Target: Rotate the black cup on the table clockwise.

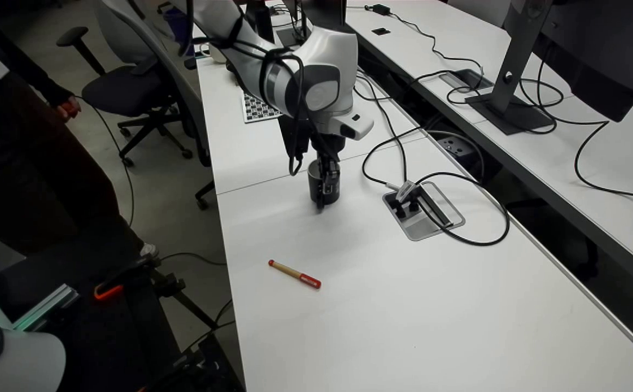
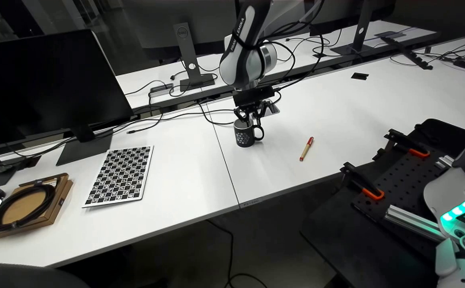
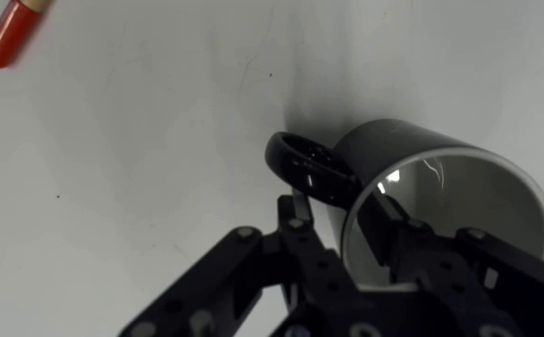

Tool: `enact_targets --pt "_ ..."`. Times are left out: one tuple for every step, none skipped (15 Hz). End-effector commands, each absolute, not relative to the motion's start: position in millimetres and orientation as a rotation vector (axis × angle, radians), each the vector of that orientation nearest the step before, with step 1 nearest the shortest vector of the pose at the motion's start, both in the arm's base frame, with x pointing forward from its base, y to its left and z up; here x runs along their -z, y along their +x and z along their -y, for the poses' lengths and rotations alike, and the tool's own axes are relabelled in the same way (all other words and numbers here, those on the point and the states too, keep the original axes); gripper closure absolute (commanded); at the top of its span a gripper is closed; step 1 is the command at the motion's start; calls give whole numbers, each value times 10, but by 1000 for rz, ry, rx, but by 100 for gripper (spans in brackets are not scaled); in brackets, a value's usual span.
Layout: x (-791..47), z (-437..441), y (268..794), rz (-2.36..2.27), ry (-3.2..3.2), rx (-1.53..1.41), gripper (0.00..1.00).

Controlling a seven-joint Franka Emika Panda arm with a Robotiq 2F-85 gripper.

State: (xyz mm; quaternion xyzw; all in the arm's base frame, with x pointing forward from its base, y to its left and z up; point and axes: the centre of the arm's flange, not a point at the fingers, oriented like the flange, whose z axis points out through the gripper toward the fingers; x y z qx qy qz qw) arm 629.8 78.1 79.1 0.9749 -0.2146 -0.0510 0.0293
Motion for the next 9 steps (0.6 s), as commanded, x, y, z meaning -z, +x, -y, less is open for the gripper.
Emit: enact_targets --pt "-726 -834 6376 650 3025 167 95" --pt "-724 -841 6374 650 3026 168 100" --pt "-726 -848 6373 657 3027 168 100" --pt "-737 -851 6380 675 3025 170 100" --pt "-737 -852 6373 692 3020 175 97" --pt "-737 -852 6365 726 3020 177 97" --pt "-735 -854 6359 770 3017 181 97" --pt "-728 -854 6354 812 3017 187 97" --pt "-715 -855 6346 864 3014 195 97"
